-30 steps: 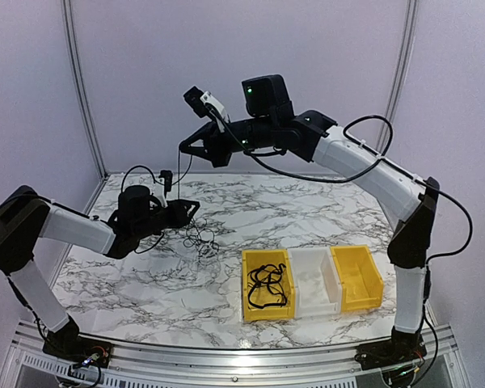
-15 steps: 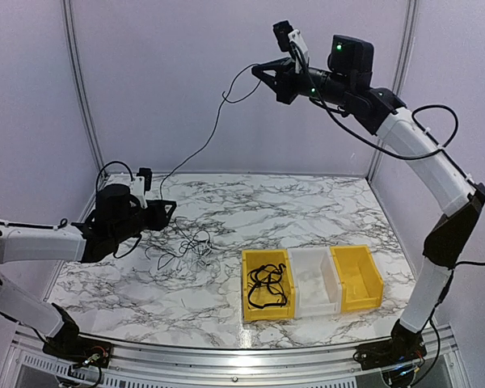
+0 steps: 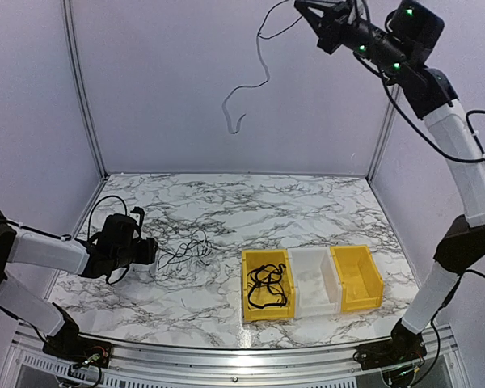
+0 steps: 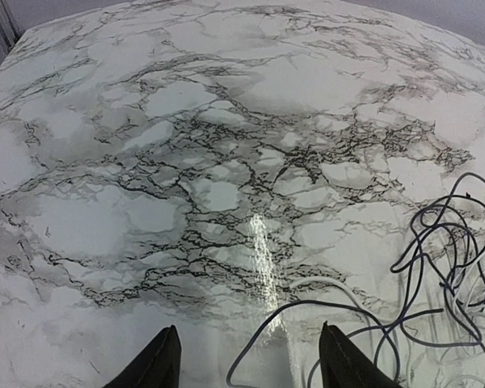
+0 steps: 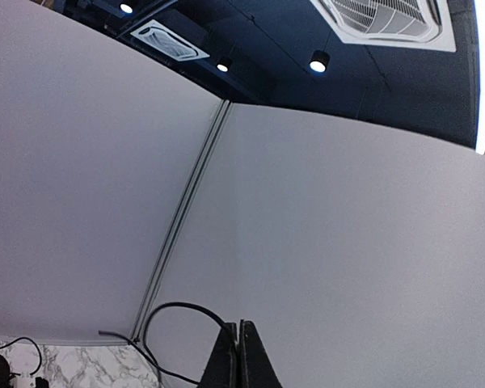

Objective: Untangle the cables

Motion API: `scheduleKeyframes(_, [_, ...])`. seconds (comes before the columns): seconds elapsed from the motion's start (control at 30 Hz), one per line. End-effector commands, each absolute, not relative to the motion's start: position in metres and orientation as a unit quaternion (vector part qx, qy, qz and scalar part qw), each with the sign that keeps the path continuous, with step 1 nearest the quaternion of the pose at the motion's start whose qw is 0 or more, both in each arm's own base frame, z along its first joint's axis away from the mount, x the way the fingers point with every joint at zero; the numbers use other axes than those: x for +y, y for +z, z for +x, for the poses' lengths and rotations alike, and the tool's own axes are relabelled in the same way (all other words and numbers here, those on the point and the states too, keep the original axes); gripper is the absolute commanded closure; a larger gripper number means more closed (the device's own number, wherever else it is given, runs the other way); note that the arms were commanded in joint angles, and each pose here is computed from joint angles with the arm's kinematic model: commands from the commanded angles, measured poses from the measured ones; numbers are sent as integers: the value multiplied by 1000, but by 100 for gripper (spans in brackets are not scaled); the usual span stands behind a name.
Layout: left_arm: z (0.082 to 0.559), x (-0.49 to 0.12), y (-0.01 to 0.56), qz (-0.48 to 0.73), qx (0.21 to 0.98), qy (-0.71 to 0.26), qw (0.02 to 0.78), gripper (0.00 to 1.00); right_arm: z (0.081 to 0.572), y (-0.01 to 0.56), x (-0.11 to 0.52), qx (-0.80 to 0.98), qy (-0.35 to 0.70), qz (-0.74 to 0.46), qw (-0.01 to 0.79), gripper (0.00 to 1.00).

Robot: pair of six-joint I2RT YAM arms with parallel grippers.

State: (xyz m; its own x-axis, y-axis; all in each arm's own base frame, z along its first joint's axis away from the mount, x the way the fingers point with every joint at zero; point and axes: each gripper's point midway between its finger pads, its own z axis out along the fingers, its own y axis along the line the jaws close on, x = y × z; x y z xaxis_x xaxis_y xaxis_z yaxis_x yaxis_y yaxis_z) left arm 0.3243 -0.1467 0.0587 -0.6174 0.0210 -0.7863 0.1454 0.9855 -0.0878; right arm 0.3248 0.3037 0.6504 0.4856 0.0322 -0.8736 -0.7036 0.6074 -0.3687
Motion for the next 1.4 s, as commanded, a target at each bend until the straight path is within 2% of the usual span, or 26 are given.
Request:
scheduleKeyframes(0.0, [328,-147,59,51,900,-62,429,38,306,679,279,417,194,-362,811,100])
scheduleKeyframes(0.23, [341,-158,99,39,883,-91,459,36,307,640,263,460,138,-388,787,100])
scheduleKeyframes(0.43, [349,-166,126,12,895,-104,434,32,300,598,237,507,89,-406,755,100])
scheduleKeyframes(0.67, [359,-181,162,13,881,-140,452,30,283,561,213,533,45,-424,731,100])
scheduleKeyframes(1.0, [393,-187,197,4,866,-117,487,29,258,550,193,556,35,-435,707,100])
scheduleKeyframes(1.37, [398,-192,179,-12,877,-123,464,29,223,494,196,582,92,-495,639,100])
